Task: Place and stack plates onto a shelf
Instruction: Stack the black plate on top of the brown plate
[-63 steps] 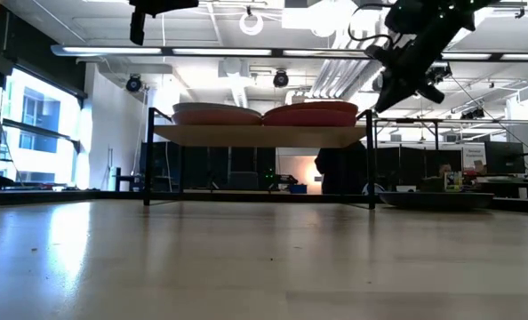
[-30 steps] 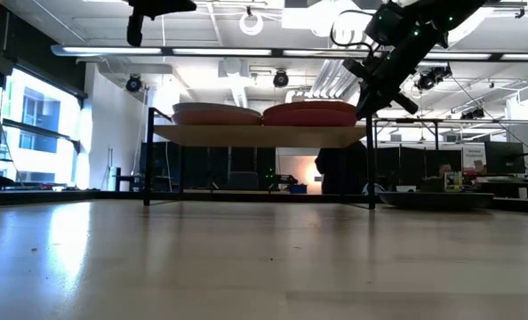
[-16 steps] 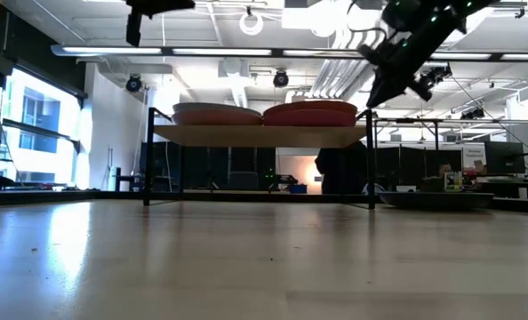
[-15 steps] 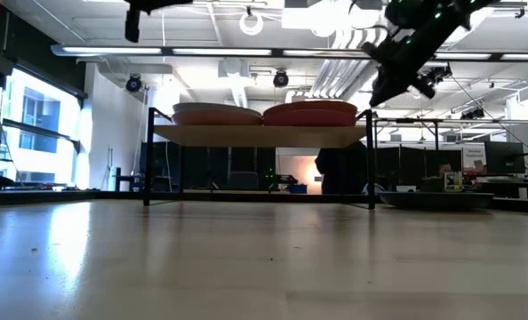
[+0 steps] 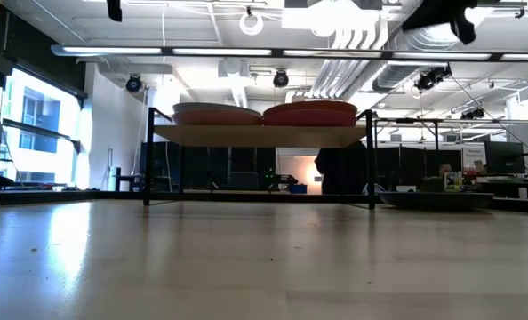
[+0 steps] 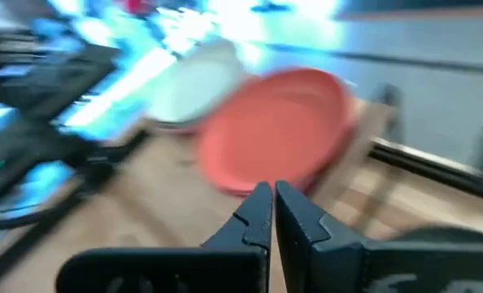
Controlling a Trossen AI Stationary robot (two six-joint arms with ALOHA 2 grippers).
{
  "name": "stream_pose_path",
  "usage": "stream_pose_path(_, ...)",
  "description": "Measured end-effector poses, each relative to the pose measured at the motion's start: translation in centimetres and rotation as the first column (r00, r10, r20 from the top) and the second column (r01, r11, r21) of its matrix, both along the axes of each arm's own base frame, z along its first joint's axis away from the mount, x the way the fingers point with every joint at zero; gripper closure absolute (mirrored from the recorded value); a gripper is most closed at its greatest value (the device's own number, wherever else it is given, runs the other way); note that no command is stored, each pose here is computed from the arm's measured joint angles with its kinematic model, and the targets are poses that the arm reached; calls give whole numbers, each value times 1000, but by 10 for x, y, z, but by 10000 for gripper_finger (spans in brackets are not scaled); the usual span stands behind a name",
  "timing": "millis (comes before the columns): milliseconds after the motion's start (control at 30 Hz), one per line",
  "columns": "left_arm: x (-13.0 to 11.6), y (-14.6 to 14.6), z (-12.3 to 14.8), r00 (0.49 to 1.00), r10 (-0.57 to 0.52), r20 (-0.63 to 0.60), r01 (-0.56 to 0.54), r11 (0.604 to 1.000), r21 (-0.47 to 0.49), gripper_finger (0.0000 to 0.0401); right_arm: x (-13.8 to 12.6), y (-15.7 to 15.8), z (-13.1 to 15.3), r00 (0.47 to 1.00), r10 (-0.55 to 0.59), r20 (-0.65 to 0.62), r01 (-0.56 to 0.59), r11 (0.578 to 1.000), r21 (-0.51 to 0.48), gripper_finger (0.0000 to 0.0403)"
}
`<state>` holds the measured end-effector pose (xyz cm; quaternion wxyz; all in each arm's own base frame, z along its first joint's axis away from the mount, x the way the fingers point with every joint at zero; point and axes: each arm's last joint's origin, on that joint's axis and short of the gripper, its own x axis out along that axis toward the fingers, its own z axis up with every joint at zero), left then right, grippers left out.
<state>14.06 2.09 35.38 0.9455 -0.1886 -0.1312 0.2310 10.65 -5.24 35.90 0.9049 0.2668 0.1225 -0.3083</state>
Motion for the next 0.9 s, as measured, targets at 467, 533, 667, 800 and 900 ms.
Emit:
stream_pose_path(467,6,-12,-14,980,-198,5,198,979,-48,401,23,37,33,863,434,259,-381,896,-230,403)
stream_pose_path(533,7,-17,-19,976,-216,-3,216,975,-52,401,32,40,29,860,453,235,-408,887,-217,403)
stream_pose_path(667,6,-26,-15,968,-245,49,247,969,-23,401,46,43,24,855,479,197,-445,874,-194,403)
stream_pose_path(800,4,-30,-9,968,-239,78,236,971,38,401,54,44,20,864,474,172,-445,877,-182,403)
stream_pose_path(900,1,-28,-7,975,-201,91,198,979,41,401,55,44,19,865,473,167,-445,877,-180,403)
